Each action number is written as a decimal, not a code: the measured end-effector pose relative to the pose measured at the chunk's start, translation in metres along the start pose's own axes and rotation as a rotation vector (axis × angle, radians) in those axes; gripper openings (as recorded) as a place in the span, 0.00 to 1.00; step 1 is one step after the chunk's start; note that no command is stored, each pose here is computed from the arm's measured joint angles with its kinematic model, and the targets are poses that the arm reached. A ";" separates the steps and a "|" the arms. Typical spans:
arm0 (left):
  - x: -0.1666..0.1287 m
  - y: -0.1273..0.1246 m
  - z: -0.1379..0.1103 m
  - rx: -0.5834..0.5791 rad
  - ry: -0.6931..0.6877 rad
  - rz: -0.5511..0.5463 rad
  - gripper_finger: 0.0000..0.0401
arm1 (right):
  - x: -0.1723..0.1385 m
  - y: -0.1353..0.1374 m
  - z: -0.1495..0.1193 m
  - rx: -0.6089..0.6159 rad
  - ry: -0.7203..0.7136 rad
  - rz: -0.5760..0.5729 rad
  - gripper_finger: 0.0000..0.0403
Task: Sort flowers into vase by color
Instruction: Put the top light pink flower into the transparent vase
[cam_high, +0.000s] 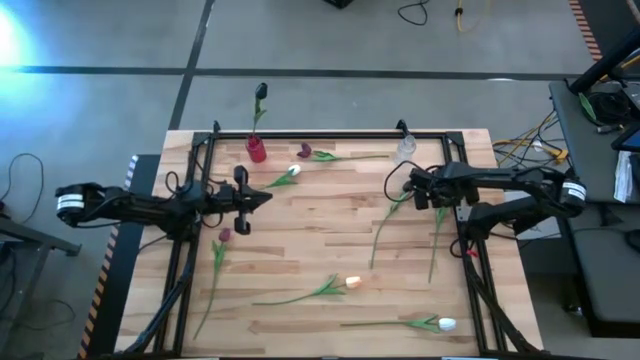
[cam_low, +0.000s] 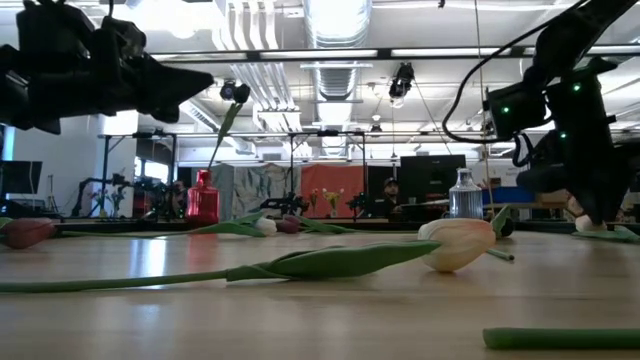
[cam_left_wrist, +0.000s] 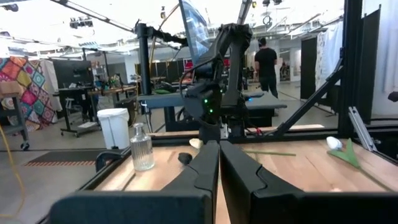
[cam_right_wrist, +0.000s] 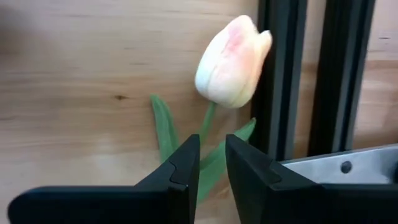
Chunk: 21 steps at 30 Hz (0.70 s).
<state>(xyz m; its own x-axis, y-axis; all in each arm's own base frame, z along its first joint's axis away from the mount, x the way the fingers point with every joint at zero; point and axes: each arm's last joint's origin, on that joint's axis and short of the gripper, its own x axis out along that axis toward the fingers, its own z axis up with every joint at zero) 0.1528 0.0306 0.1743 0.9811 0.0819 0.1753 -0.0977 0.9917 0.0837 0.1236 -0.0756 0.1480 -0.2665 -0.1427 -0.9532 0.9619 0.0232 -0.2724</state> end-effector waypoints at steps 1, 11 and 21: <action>0.000 0.000 0.000 0.000 0.000 0.000 0.00 | 0.001 0.000 0.000 0.006 0.000 0.005 0.19; 0.002 0.000 -0.001 -0.013 -0.004 0.000 0.00 | 0.016 -0.001 -0.005 0.036 0.000 0.024 0.24; 0.003 0.000 -0.004 -0.020 0.008 0.000 0.00 | 0.018 -0.001 -0.005 0.002 -0.086 0.005 0.08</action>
<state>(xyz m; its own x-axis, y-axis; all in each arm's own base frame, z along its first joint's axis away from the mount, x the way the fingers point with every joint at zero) 0.1564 0.0314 0.1708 0.9825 0.0822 0.1674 -0.0941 0.9935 0.0643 0.1178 -0.0728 0.1305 -0.2558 -0.2267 -0.9398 0.9633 0.0219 -0.2675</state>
